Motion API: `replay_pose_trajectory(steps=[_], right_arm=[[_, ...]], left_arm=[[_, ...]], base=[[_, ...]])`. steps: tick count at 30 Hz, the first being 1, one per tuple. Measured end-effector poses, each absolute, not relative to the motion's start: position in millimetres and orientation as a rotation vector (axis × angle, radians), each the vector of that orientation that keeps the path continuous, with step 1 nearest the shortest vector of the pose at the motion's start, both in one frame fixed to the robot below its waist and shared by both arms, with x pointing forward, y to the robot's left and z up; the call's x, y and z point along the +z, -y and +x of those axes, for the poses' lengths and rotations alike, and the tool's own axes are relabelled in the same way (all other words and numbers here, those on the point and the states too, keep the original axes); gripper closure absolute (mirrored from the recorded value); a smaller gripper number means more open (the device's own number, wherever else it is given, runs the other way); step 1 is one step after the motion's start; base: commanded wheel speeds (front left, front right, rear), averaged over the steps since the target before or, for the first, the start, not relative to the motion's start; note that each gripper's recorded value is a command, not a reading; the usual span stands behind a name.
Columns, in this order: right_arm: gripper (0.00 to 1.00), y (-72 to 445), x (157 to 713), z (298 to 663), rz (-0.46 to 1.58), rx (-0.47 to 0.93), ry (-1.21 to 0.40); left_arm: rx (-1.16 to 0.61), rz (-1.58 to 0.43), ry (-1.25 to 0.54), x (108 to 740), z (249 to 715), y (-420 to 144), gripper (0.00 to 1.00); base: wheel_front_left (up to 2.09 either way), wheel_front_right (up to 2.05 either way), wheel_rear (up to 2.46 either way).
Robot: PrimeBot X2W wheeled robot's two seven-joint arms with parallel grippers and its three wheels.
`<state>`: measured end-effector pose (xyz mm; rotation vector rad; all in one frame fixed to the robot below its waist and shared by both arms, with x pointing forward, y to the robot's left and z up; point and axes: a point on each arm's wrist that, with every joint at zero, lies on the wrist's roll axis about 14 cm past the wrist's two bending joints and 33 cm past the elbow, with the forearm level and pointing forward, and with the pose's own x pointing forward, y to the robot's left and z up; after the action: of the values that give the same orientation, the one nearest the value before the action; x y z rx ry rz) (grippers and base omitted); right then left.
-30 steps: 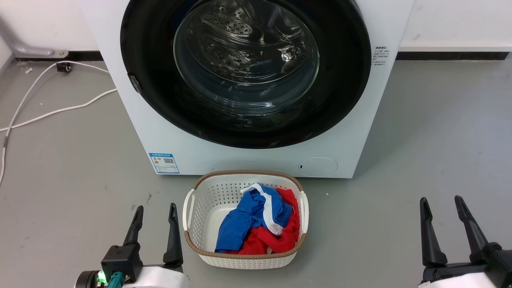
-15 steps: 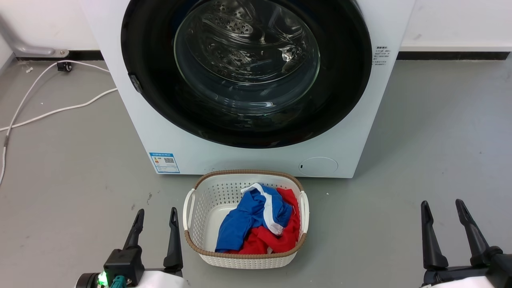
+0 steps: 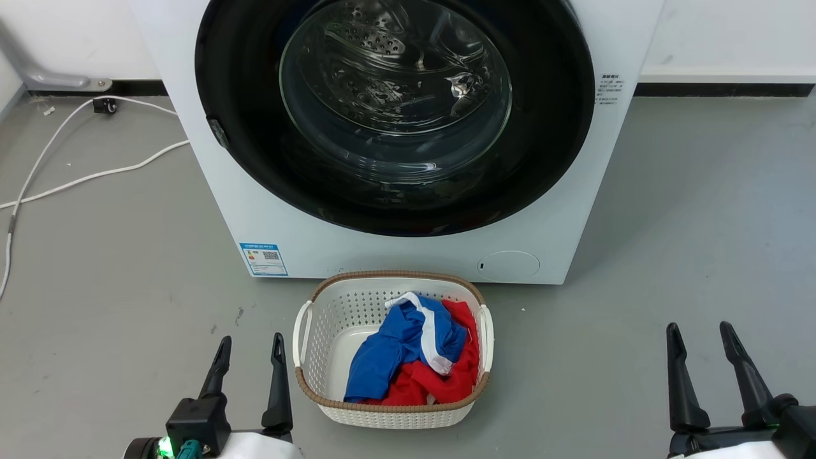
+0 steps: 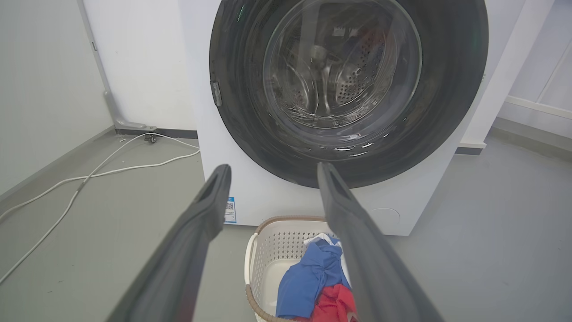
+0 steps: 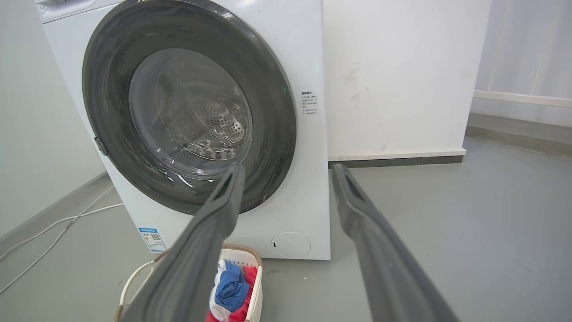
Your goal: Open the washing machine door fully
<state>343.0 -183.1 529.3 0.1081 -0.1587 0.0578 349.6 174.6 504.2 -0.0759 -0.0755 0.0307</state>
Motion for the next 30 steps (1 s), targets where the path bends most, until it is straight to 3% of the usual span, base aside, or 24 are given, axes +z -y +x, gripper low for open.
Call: replay_pose_trajectory(steps=[13,14,15,16,17,18,21,30], right_arm=[[0.00,183,529,342,0.104,0.059,0.157],[0.12,183,529,342,0.103,0.060,0.157],[0.42,182,529,342,0.100,0.060,0.157],[0.62,182,529,342,0.099,0.061,0.157],[0.94,182,529,342,0.099,0.060,0.157],[1.00,182,529,342,0.099,0.061,0.157],[1.00,181,531,342,0.133,0.062,0.164],[1.00,209,537,341,0.756,-0.059,0.234]], left_arm=[[0.036,-0.074,0.074,504,349,-175,0.00],[0.036,-0.074,0.074,504,349,-175,0.00],[0.037,-0.074,0.073,503,349,-175,0.00],[0.036,-0.074,0.072,503,349,-175,0.00],[0.036,-0.074,0.072,503,349,-175,0.00],[0.036,-0.074,0.071,503,349,-175,0.00],[0.036,-0.074,0.071,503,350,-175,0.00],[0.037,-0.073,0.069,502,350,-175,0.00]], base=[[0.00,0.00,0.00],[0.00,0.00,0.00],[0.00,0.00,0.00],[0.00,0.00,0.00],[0.00,0.00,0.00],[0.00,0.00,0.00],[0.00,0.00,0.00],[0.00,0.00,0.00]])
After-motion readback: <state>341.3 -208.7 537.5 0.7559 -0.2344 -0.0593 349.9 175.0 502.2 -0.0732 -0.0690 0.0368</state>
